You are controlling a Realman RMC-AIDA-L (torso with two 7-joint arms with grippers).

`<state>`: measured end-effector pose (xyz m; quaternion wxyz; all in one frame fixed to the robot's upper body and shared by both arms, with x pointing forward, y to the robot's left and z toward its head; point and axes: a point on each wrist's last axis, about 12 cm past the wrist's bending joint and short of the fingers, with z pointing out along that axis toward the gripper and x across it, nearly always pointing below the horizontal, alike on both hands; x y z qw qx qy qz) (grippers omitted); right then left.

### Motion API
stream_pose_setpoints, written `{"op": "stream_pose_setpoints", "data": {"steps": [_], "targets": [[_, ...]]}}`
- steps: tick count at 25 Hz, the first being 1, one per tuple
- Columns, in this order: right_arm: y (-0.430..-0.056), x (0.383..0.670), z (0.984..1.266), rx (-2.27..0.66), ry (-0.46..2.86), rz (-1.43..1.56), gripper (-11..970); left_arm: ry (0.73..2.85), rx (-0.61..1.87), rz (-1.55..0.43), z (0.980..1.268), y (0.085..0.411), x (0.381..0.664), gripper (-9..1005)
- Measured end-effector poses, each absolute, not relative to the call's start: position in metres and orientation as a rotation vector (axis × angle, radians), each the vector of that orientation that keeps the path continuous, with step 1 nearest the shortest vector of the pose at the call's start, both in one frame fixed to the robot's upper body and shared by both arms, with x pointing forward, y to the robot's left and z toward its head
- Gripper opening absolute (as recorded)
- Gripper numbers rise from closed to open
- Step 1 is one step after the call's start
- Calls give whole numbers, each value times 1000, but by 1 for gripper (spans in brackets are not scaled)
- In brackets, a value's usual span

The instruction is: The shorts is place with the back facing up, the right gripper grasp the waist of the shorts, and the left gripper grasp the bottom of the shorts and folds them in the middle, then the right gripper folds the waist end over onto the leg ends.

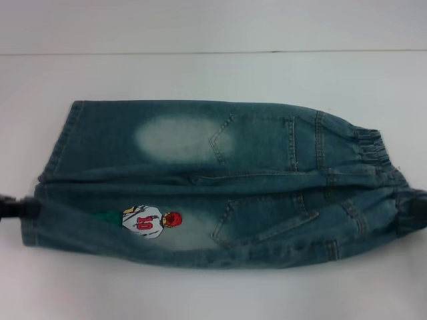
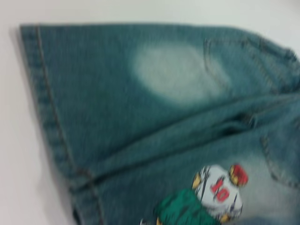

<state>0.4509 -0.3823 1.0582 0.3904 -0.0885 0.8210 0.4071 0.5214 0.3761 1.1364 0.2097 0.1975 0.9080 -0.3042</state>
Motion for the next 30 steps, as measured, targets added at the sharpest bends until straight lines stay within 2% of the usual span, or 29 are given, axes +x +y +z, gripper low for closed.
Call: {"op": "stream_pose_setpoints", "data": {"steps": [15,30], "targets": [[-390,491,1098,-257,1993,984,65,2316,460,-819,1160,368,555,59],[-390,550,1125,-270,1991,819,69,2254,441,-740,1166,327,607,60]]}}
